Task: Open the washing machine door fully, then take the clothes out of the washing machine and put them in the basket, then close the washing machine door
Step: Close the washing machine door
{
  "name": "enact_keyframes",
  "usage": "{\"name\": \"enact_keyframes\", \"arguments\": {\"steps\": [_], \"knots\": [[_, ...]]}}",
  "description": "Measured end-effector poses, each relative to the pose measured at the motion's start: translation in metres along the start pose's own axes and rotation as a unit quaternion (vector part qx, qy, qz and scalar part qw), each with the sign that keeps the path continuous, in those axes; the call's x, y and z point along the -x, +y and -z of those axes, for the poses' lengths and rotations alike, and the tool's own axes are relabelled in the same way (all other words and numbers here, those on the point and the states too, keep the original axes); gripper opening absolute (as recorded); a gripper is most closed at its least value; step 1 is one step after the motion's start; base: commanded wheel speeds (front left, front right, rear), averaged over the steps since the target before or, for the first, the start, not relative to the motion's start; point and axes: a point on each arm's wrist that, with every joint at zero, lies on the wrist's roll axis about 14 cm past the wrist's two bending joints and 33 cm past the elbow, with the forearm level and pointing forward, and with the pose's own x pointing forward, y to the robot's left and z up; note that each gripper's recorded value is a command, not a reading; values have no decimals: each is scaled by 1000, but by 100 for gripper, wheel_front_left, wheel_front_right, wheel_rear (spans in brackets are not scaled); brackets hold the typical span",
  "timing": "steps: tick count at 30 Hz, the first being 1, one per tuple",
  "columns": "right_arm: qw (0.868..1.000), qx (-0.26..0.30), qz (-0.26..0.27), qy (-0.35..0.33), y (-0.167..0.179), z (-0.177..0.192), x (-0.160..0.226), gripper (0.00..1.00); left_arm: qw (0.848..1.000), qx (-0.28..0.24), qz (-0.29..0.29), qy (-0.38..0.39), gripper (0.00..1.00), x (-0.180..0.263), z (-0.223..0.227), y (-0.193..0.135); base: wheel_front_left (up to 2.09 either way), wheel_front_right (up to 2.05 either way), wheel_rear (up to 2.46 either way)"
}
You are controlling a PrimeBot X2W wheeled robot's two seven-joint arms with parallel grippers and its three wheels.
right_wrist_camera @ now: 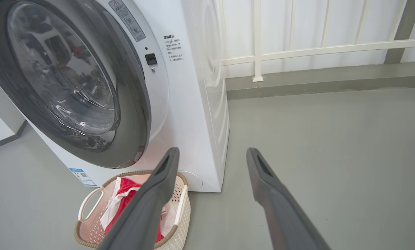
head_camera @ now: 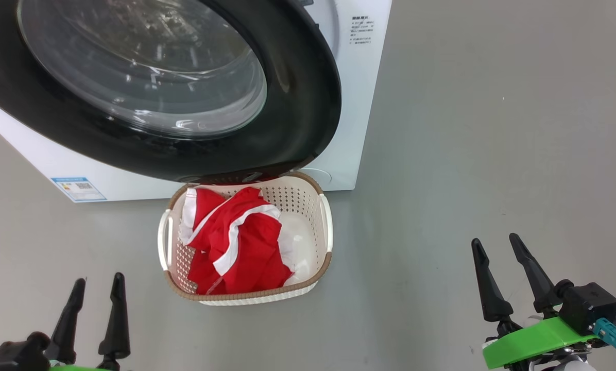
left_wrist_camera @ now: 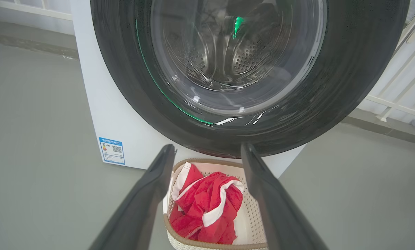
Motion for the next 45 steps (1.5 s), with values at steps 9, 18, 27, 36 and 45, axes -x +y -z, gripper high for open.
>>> {"name": "enact_keyframes", "arguments": {"steps": [9, 18, 27, 36, 45], "knots": [[1000, 0, 8, -5, -5, -3, 6, 100, 996, -85, 12, -29, 100, 9, -17, -12, 0, 0, 0], [1000, 1, 11, -11, -7, -7, 8, 100, 996, -86, 14, -26, 100, 15, -13, -16, 0, 0, 0], [1000, -1, -4, -9, 3, -6, 6, 44, 996, -84, 11, -26, 100, 16, -13, -15, 0, 0, 0], [998, -6, -69, -8, 46, -4, -15, 0, 997, -78, -1, -28, 100, 22, -14, -10, 0, 0, 0], [986, -10, -161, -33, 110, -18, -59, 0, 997, -63, -23, -37, 100, 26, -20, -1, 0, 0, 0]]}}
